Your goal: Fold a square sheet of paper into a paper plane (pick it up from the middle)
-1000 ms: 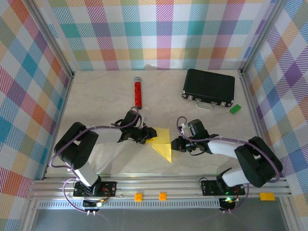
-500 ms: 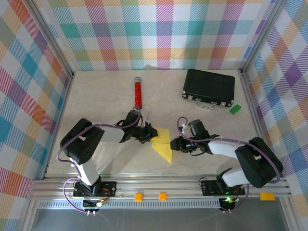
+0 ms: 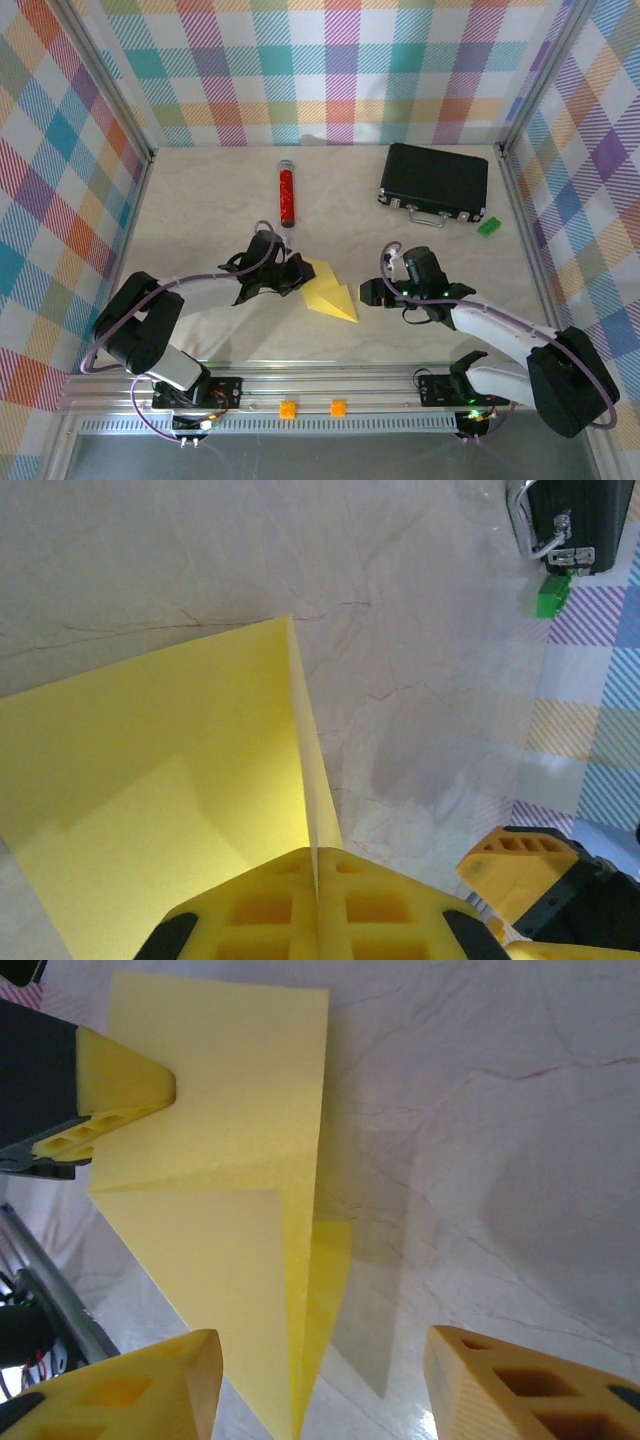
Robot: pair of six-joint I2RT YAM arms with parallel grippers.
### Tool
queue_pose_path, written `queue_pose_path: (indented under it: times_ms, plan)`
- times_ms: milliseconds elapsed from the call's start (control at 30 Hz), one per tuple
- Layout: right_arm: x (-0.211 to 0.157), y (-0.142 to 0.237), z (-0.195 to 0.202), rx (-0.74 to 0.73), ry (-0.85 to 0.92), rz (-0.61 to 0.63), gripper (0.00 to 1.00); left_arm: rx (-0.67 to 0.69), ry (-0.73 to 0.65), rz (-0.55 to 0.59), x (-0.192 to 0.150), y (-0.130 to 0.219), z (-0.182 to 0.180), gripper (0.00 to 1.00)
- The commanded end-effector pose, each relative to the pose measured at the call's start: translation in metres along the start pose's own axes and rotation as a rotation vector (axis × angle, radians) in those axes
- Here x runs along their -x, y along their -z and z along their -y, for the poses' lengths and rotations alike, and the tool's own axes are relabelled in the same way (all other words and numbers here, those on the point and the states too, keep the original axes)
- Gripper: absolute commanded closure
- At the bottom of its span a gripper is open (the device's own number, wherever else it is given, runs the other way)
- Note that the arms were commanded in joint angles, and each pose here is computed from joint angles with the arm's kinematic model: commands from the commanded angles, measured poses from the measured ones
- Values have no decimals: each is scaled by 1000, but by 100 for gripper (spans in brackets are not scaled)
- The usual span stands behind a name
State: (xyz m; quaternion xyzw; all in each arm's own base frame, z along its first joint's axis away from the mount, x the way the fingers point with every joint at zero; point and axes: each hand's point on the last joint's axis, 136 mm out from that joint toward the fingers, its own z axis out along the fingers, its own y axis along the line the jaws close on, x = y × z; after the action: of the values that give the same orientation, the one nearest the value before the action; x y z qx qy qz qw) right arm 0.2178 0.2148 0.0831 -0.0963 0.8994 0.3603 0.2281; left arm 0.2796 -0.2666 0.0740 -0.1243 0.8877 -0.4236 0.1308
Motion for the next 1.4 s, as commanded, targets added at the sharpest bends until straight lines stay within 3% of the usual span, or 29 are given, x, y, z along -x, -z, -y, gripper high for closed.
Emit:
queue_pose_path:
  times_ms: [0, 200, 333, 533, 733, 1033, 1367]
  plan:
    - [14, 7, 14, -94, -43, 73, 44, 37, 5, 2, 0, -1, -8, 98]
    - [13, 6, -16, 70, 65, 53, 43, -4, -4, -48, -7, -9, 1, 90]
    - [4, -1, -21, 79, 131, 6, 52, -34, -2, -88, -11, -15, 7, 85]
    - [-22, -19, -36, -100, 606, 52, 52, -66, -16, -112, -12, -15, 18, 82]
    - [-42, -40, -52, -170, 957, 56, 53, -63, -27, -111, -10, -12, 22, 82]
    - [-39, -60, -45, -267, 1046, 69, 56, -59, -33, -115, -11, -12, 22, 82]
    - [-43, -69, -42, -262, 1013, 66, 69, -47, -38, -119, -11, -11, 21, 82]
